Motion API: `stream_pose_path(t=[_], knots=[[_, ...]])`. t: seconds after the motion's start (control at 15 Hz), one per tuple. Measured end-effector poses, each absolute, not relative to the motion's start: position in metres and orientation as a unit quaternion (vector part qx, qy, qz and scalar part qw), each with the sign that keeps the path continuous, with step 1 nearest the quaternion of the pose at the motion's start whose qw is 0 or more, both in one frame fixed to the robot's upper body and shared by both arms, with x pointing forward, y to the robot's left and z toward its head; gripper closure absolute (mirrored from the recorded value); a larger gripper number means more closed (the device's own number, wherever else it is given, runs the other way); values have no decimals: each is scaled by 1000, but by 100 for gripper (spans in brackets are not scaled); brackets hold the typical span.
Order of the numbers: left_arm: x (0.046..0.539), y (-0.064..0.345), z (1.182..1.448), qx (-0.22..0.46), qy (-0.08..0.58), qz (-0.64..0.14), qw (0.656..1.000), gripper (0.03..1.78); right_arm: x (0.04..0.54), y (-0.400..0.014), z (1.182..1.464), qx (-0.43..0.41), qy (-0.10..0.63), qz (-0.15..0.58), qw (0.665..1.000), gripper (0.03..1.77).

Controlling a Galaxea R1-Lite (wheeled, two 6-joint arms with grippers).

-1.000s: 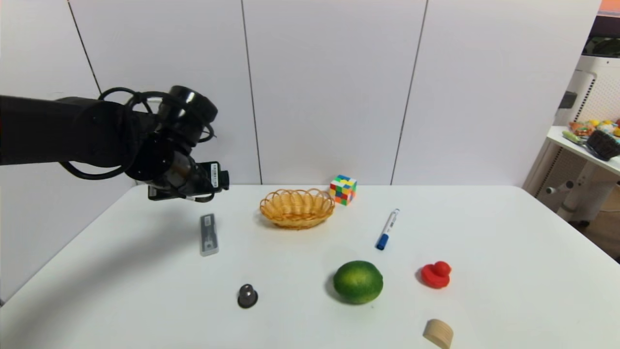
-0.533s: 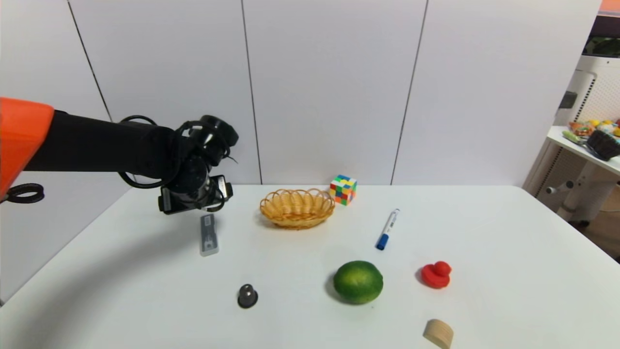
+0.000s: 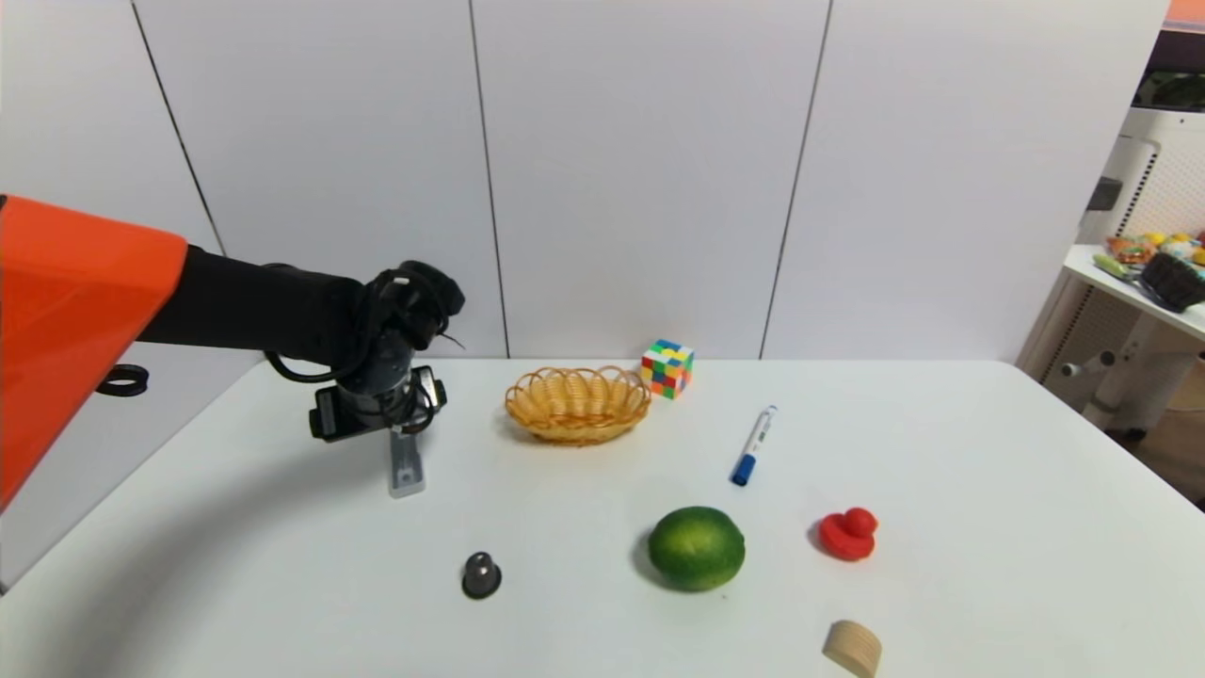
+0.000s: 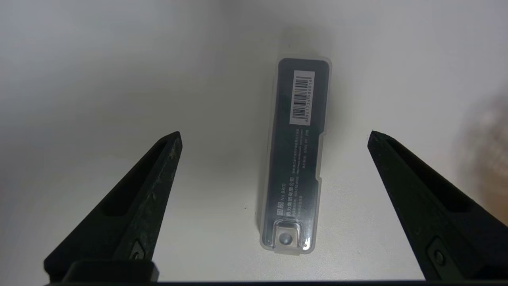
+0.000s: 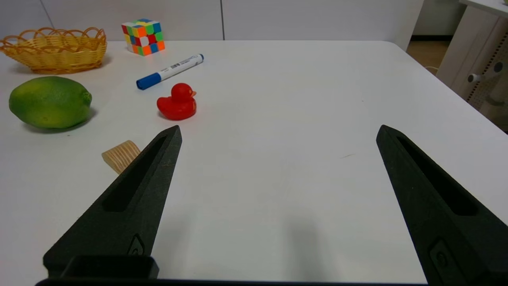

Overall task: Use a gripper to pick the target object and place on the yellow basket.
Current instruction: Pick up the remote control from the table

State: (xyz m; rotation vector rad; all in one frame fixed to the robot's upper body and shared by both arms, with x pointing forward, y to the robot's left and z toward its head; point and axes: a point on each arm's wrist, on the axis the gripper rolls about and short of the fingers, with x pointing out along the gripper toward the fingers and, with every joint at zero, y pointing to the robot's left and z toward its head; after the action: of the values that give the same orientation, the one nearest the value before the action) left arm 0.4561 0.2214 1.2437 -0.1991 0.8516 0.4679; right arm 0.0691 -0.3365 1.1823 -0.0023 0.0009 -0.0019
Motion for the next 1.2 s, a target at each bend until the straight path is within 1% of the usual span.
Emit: stream_pose_path(t=[0.27,0.6,1.2], knots=[[457,221,1228,-94,426,220,873,12,69,-337,1182,-1,0,-1,1000,11],[457,224,1210,-98,421,216,876,12,69,-337,1182,-1,0,-1,1000,10],[458,226,1205,-102,425,215,874,12,69,-337,1182,-1,0,-1,1000,10]])
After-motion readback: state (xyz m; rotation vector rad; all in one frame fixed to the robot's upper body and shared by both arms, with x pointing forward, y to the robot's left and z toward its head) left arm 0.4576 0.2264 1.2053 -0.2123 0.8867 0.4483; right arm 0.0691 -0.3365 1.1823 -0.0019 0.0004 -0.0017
